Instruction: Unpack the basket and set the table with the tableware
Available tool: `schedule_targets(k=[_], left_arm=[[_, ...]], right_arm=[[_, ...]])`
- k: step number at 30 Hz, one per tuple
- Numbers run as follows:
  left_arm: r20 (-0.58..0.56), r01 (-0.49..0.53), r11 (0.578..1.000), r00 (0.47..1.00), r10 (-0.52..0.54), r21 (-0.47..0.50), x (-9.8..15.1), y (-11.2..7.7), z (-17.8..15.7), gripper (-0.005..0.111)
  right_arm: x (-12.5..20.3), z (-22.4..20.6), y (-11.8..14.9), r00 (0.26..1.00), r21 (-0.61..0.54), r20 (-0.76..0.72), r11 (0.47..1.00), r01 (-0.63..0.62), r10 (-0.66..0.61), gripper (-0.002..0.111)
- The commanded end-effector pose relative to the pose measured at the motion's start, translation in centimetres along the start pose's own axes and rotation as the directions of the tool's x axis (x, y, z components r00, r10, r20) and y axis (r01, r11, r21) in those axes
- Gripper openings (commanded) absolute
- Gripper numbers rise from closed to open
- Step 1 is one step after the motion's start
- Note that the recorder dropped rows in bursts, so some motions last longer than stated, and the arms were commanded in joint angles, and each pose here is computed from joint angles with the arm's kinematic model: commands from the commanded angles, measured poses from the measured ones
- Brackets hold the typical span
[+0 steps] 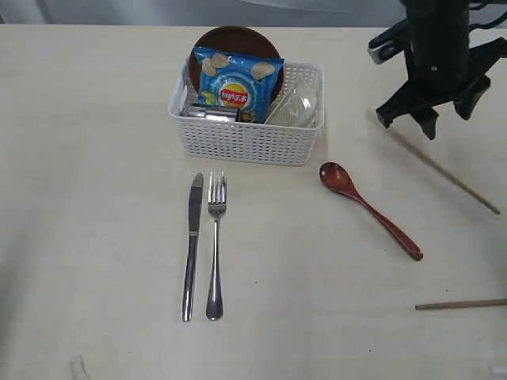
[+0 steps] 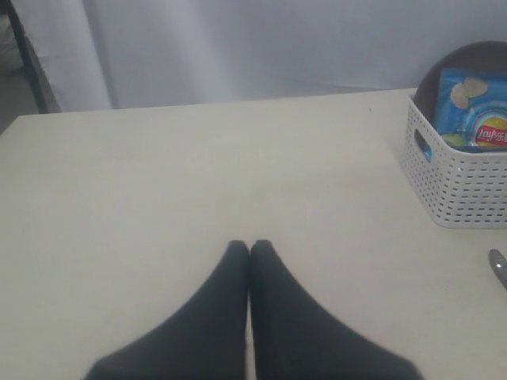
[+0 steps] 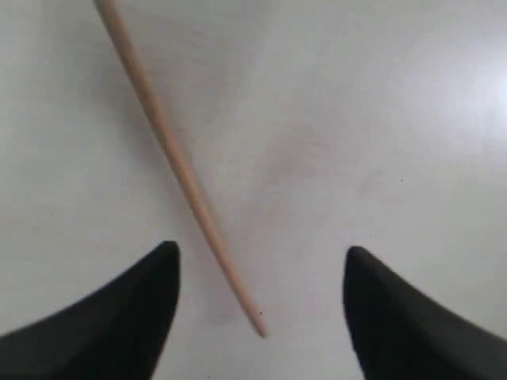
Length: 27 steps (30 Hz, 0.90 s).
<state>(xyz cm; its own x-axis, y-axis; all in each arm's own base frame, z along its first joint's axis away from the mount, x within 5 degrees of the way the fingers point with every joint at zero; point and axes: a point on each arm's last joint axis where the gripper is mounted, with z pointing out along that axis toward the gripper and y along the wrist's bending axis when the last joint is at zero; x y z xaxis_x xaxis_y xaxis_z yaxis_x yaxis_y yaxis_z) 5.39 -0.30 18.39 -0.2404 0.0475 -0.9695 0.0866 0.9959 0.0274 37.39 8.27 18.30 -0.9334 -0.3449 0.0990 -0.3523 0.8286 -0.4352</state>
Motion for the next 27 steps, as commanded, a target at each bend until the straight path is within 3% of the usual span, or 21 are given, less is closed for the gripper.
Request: schedule_targets(k=[1, 6, 12, 19, 24, 27], left_arm=[[0.009, 0.010, 1.000, 1.000, -0.010, 0.001, 0.0, 0.0, 0.0, 0.000], [0.009, -0.011, 1.000, 1.000, 0.011, -0.007, 0.0, 0.0, 0.0, 0.000], [0.009, -0.015, 1.000, 1.000, 0.015, -0.008, 0.0, 0.1, 0.0, 0.000], [0.009, -0.015, 1.000, 1.000, 0.015, -0.008, 0.0, 0.1, 0.0, 0.000], [0.009, -0.015, 1.000, 1.000, 0.015, -0.008, 0.0, 0.1, 0.0, 0.000], [0.009, -0.015, 1.000, 1.000, 0.015, -0.008, 0.0, 0.1, 0.0, 0.000]], right_arm=[[-0.1, 0.5, -0.3, 1.000, 0.037, -0.016, 0.999, 0.007, -0.006, 0.069], [0.5, -1.0, -0.4, 1.000, -0.034, 0.013, 0.999, -0.013, 0.014, 0.069], [2.2, -4.5, -1.0, 0.993, -0.293, 0.083, 0.955, -0.052, 0.080, 0.069], [7.5, -8.3, -1.8, 0.980, -0.347, 0.165, 0.937, -0.049, 0.112, 0.069], [12.2, -7.3, -0.8, 0.989, -0.357, 0.119, 0.933, -0.040, 0.088, 0.068], [14.1, -5.5, 0.3, 0.997, -0.364, 0.050, 0.931, -0.034, 0.056, 0.060]])
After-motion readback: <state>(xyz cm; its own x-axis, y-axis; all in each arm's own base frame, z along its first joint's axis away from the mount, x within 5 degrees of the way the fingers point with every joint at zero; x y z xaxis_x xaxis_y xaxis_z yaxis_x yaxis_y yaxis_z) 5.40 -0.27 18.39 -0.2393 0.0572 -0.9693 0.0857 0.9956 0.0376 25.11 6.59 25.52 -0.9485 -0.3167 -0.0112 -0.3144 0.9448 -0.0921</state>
